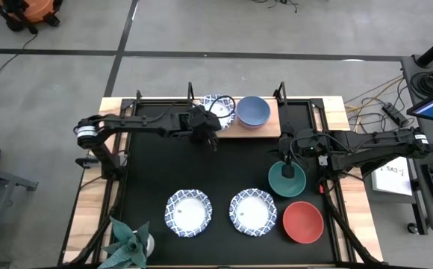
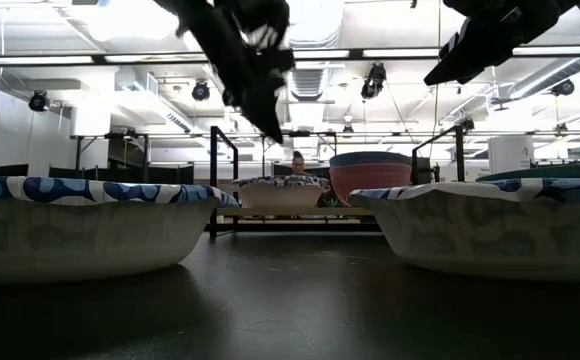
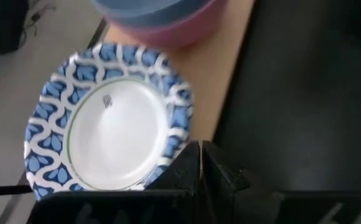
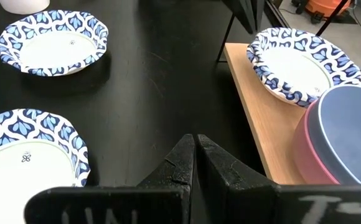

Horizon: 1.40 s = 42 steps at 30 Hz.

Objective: Place and stack bowls onto a shelf
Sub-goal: Stack the green bowl on top of the blue bowl on the shelf

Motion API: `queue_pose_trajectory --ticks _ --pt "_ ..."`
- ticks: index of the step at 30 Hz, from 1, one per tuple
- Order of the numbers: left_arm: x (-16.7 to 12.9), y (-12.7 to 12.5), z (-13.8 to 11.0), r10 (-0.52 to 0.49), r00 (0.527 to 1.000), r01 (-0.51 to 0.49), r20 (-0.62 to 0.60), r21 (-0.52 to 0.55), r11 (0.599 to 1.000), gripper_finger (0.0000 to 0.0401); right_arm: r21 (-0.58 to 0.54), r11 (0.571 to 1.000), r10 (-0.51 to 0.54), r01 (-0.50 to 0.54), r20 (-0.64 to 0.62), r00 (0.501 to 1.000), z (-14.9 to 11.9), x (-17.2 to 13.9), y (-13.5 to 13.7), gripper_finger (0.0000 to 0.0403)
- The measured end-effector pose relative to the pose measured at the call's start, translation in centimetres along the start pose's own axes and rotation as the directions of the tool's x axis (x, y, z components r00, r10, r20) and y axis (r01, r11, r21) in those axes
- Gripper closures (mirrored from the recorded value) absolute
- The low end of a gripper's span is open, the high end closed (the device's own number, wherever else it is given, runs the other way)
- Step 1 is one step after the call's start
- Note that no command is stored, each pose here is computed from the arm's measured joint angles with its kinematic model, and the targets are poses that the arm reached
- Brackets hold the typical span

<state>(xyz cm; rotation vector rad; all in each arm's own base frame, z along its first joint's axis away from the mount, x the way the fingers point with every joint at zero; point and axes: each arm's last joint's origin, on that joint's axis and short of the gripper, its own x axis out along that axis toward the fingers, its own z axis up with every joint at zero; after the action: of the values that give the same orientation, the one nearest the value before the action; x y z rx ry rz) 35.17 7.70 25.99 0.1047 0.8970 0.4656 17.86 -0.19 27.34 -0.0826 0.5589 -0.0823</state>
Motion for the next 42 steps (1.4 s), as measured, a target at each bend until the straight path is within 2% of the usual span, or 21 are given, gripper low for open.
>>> queue_pose_trajectory --ticks 4,8,10,18,22,28,36,42 --pt "-2.6 -1.7 0.3 -0.069 0.996 0.068 0.048 0.016 0.998 0.0401 0.0 1.0 0.0 0.0 0.003 1.0 0.0 0.0 0.0 0.0394" --pt "-5.2 -4.2 0.0 -0.275 0.96 0.272 0.055 0.051 0.961 0.0401 0.026 1.0 -0.001 0.0 0.016 1.0 0.2 0.0 0.0 0.0394" --pt "-5.9 -5.6 -0.4 -0.333 0.943 0.33 0.028 0.082 0.94 0.0401 0.047 0.999 -0.003 0.001 0.041 0.999 0.4 0.0 0.0 0.0394" --pt "-6.9 -9.3 -2.5 -0.388 0.92 0.39 -0.055 0.231 0.891 0.0401 0.202 0.979 0.003 -0.001 -0.01 1.0 0.2 1.8 0.2 0.0394" --pt "-7.1 -9.3 -3.2 -0.396 0.918 0.389 -0.029 0.268 0.881 0.0401 0.284 0.959 0.034 -0.002 -0.107 0.994 0.2 2.9 0.4 0.0394" --pt "-7.8 -8.0 -5.1 -0.383 0.922 0.358 0.052 0.262 0.896 0.0401 0.434 0.895 0.043 0.103 -0.313 0.949 1.0 3.5 0.4 0.0394" --pt "-9.7 -5.6 -7.6 -0.223 0.952 0.187 0.209 0.177 0.966 0.0401 0.553 0.783 0.053 0.284 -0.514 0.856 2.6 4.0 0.4 0.0391" --pt "-10.1 -4.7 -9.5 -0.137 0.961 0.11 0.24 0.125 0.986 0.0401 0.57 0.734 0.084 0.369 -0.615 0.784 3.9 5.1 0.6 0.0345"
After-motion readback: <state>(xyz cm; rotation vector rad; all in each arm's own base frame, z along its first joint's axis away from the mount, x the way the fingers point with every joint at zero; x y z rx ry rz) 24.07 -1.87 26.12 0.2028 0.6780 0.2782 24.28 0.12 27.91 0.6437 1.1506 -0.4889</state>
